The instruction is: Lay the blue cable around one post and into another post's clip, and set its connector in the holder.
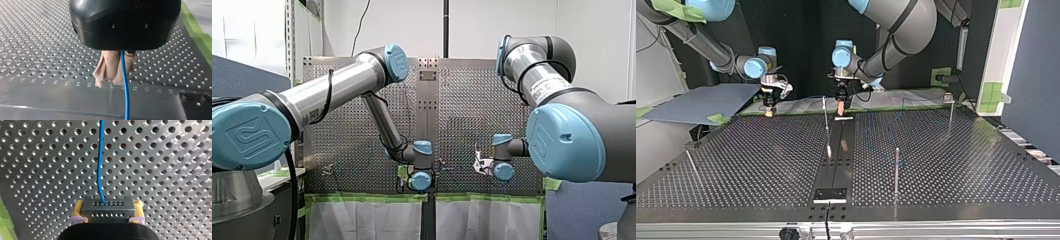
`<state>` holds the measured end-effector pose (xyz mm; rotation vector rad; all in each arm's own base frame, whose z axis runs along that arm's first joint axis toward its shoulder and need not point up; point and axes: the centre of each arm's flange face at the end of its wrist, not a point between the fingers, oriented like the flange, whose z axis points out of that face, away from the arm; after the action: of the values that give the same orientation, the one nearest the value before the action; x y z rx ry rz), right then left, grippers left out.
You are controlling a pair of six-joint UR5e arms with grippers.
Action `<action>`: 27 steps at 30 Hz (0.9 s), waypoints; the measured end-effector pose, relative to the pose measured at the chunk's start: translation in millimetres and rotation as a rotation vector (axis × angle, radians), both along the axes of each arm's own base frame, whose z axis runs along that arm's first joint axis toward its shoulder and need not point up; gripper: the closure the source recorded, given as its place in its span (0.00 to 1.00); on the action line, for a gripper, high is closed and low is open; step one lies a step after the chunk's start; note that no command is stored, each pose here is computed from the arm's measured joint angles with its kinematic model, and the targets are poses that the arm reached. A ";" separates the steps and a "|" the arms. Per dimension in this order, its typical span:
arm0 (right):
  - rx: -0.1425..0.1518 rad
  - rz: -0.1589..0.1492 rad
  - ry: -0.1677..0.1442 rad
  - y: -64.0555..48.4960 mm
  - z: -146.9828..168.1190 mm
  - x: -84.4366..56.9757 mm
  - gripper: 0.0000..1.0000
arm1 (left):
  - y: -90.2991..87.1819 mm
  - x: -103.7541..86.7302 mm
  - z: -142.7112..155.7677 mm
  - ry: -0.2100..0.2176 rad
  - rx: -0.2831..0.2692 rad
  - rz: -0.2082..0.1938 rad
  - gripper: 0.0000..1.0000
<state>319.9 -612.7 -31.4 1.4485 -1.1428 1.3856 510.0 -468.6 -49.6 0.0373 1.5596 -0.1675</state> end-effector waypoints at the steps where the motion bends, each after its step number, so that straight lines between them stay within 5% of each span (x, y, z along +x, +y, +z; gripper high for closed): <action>1: -0.003 0.002 -0.002 -1.0 0.5 0.0 1.00 | -0.2 2.0 1.1 -0.002 -0.006 -0.002 0.93; 14: -0.018 0.003 -0.007 -14.5 4.5 0.6 1.00 | 2.9 13.6 5.5 -0.011 -0.014 0.004 0.96; 27: 0.038 -0.018 0.041 -31.1 -21.0 -1.5 1.00 | 6.5 27.9 12.0 -0.020 -0.005 0.019 0.98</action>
<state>318.4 -643.8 -52.4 1.4829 -1.1588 1.3220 537.9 -462.1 -37.6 0.0205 1.5394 -0.1559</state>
